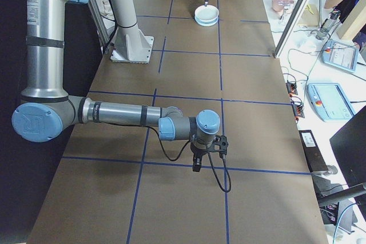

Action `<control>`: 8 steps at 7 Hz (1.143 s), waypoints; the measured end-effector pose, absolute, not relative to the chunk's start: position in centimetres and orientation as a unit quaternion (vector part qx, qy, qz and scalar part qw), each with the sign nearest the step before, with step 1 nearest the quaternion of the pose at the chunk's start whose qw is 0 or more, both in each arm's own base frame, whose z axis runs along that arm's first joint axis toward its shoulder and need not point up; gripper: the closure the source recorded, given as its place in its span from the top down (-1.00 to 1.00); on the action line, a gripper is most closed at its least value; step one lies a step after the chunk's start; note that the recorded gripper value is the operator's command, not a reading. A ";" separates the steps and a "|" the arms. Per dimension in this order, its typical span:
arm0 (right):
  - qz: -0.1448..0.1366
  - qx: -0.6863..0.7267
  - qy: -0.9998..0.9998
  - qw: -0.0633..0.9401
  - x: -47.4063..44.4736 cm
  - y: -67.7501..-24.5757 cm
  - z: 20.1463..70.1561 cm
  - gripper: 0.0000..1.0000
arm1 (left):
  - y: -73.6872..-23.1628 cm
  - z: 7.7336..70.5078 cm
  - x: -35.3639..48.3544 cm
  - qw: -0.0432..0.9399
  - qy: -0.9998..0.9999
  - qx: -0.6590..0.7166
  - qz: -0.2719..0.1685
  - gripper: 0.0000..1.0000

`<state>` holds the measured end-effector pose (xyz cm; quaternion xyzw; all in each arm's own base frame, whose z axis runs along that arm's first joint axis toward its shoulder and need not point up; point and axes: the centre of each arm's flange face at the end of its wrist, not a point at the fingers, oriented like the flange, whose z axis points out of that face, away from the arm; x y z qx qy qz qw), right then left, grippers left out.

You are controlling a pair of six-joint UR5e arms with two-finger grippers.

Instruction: Stack plate in center

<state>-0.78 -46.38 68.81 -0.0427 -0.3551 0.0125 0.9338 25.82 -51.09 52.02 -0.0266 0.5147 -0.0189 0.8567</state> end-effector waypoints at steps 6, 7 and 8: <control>0.013 -0.043 -0.355 0.934 -0.8 -46.4 68.8 1.00 | -51.4 52.5 25.9 0.858 0.512 -0.030 -0.023 -1.00; 0.013 -0.043 -0.355 0.934 -0.8 -46.4 68.8 1.00 | -51.5 52.5 26.0 0.858 0.512 -0.030 -0.023 -1.00; 0.012 -0.043 -0.355 0.934 -0.8 -46.4 68.8 1.00 | -51.6 52.6 26.1 0.859 0.511 -0.031 -0.024 -1.00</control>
